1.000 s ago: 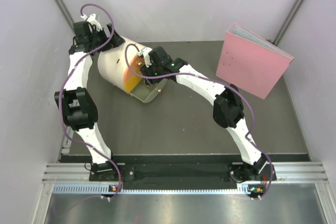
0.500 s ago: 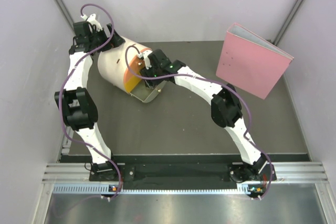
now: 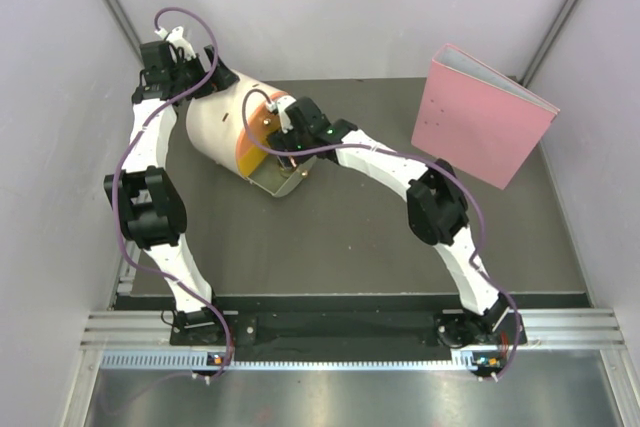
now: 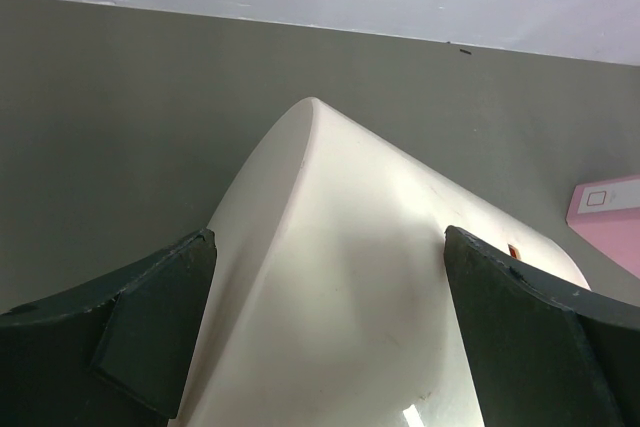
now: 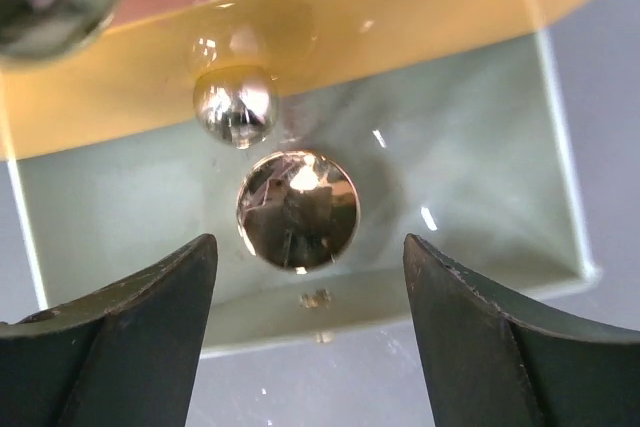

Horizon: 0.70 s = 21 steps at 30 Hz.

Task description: Organize the makeup

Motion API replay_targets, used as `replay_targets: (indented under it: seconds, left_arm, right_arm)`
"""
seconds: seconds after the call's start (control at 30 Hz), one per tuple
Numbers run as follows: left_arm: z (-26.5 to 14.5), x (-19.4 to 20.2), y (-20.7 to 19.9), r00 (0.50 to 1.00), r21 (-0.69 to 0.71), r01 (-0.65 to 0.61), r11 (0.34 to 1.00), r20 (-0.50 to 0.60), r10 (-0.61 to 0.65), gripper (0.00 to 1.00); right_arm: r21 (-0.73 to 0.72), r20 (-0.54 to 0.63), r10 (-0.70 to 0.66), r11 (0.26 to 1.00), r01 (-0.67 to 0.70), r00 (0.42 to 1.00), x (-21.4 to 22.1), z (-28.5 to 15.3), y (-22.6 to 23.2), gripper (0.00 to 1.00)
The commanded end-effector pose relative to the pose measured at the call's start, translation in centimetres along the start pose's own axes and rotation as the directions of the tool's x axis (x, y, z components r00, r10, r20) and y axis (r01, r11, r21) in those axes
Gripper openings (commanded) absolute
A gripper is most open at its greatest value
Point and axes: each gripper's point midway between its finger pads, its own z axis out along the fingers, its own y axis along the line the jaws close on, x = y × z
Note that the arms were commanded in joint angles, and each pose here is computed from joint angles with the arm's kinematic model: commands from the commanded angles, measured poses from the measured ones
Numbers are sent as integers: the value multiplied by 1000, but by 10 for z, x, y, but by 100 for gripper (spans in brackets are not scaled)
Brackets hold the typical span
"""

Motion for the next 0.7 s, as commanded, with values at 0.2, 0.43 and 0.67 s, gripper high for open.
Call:
replay_targets:
  seconds: [0.2,0.43,0.67]
  left_arm:
    - [6,63,13,978,-47,35,998,-204,-44,99]
    - [6,65,15,977,-57,28,998,-211,-40,99]
    - [6,65,18,976,-67,21,998,-215,-35,99]
  right_arm:
    - [60,353,-25,998,4,935,-97,-126,-7,71]
    - [4,395,153,986,-168,906,-86,-162,-28,38]
    - [-248,344,542,840,-482,767,-55,-159,-60,15]
